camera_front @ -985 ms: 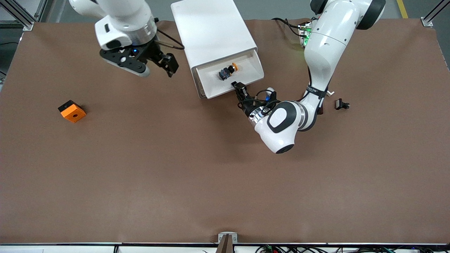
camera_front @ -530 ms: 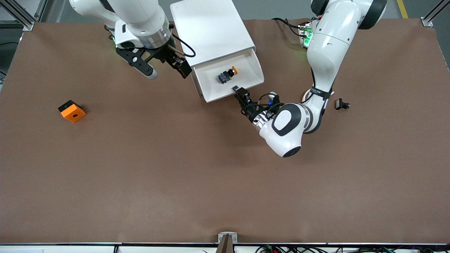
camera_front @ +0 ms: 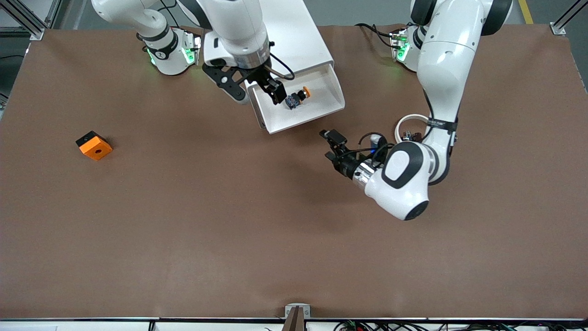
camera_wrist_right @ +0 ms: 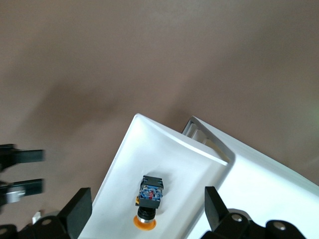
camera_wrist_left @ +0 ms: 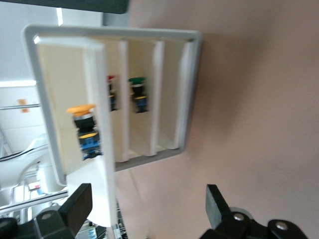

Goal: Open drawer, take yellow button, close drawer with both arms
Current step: 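Grasp the yellow button with the right gripper while the left gripper releases, then lift the button from the drawer with the right gripper while the left repositions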

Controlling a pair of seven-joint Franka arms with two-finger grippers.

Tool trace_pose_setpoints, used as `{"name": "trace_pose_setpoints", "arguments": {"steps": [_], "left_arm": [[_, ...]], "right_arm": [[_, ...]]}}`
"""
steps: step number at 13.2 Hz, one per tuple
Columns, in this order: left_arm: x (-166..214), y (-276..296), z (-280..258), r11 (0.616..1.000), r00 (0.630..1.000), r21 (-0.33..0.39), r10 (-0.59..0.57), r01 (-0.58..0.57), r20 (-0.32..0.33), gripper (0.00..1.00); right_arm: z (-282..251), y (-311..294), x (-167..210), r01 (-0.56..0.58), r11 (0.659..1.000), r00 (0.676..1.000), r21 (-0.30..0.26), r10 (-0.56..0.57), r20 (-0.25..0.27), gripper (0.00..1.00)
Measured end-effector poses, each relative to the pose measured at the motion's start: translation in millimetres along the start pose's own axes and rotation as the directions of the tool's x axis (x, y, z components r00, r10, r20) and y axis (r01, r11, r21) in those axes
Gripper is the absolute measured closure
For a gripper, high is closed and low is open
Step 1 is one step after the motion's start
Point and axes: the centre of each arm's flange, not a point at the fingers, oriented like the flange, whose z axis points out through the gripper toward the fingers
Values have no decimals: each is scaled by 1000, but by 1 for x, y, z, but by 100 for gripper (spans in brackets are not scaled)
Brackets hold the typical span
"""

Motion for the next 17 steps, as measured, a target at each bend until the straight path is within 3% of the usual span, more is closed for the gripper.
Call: {"name": "trace_pose_setpoints", "arguments": {"steps": [3, 5, 8, 10, 12, 15, 17], "left_arm": [[25, 20, -32, 989, 994, -111, 88, -95, -62, 0], [40, 30, -42, 970, 975, -165, 152, -179, -160, 0], [54, 42, -50, 920, 911, -211, 251, -330, -328, 0], [51, 46, -59, 852, 843, -263, 311, -452, -440, 0], [40, 39, -57, 781, 745, -275, 331, -561, -579, 0], [12, 15, -29, 699, 589, -247, 300, -671, -750, 0], [-1, -1, -27, 615, 473, -179, 357, -768, -805, 0]], "right_arm": [[51, -20, -32, 51, 997, 999, -53, -51, 2, 0], [82, -27, -48, 75, 993, 997, -95, -75, 5, 0], [113, -33, -61, 92, 986, 995, -137, -86, 47, 0], [116, -33, -64, 90, 986, 994, -139, -79, 78, 0], [116, -35, -64, 84, 988, 994, -126, -74, 83, 0], [127, -39, -61, 46, 990, 996, -132, -35, 79, 0], [137, -40, -59, 33, 988, 997, -149, -22, 76, 0]]}}
